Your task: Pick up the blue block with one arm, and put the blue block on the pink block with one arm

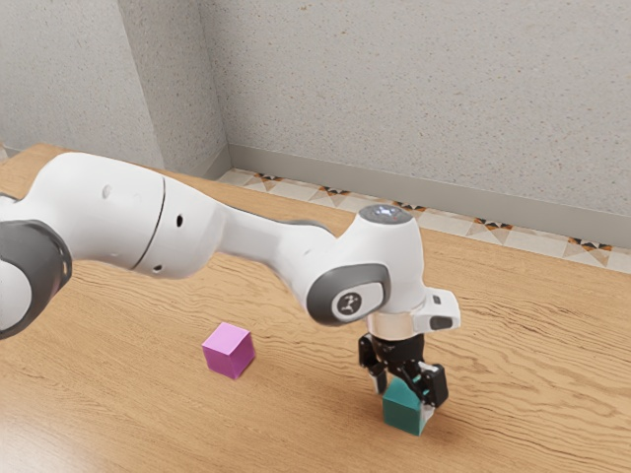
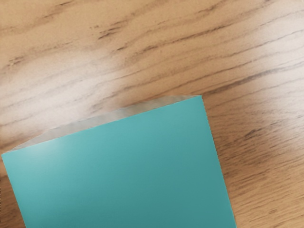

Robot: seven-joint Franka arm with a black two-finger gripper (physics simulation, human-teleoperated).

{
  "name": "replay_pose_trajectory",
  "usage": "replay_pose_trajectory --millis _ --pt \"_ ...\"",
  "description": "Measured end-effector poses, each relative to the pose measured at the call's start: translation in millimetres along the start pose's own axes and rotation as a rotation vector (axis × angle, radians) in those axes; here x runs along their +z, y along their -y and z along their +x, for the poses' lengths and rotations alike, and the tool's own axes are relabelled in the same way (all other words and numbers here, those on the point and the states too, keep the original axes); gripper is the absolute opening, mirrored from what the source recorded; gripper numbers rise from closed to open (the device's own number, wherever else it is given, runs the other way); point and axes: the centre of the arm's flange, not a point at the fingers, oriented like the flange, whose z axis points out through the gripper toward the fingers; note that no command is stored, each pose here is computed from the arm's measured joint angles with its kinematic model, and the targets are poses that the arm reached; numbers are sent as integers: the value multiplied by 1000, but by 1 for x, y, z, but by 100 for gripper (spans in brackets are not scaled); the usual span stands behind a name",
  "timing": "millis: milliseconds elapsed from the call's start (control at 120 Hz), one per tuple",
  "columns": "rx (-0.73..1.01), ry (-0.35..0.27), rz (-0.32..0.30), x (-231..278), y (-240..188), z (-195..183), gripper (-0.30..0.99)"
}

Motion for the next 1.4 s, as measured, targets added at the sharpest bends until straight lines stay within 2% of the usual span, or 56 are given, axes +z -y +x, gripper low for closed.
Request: replay_pose_trajectory --millis 417,608,842,1000,1092,1242,1400 --pt "-49 7 -2 16 3 12 69" --pt "-64 18 7 25 7 12 49" --pt "-68 4 8 21 9 19 46" --pt "-50 -42 18 -13 15 19 42" --pt "-48 -54 47 -35 32 8 41" --pt "-60 -33 91 -52 75 -25 41" --pt "-63 -22 86 -64 115 -39 42"
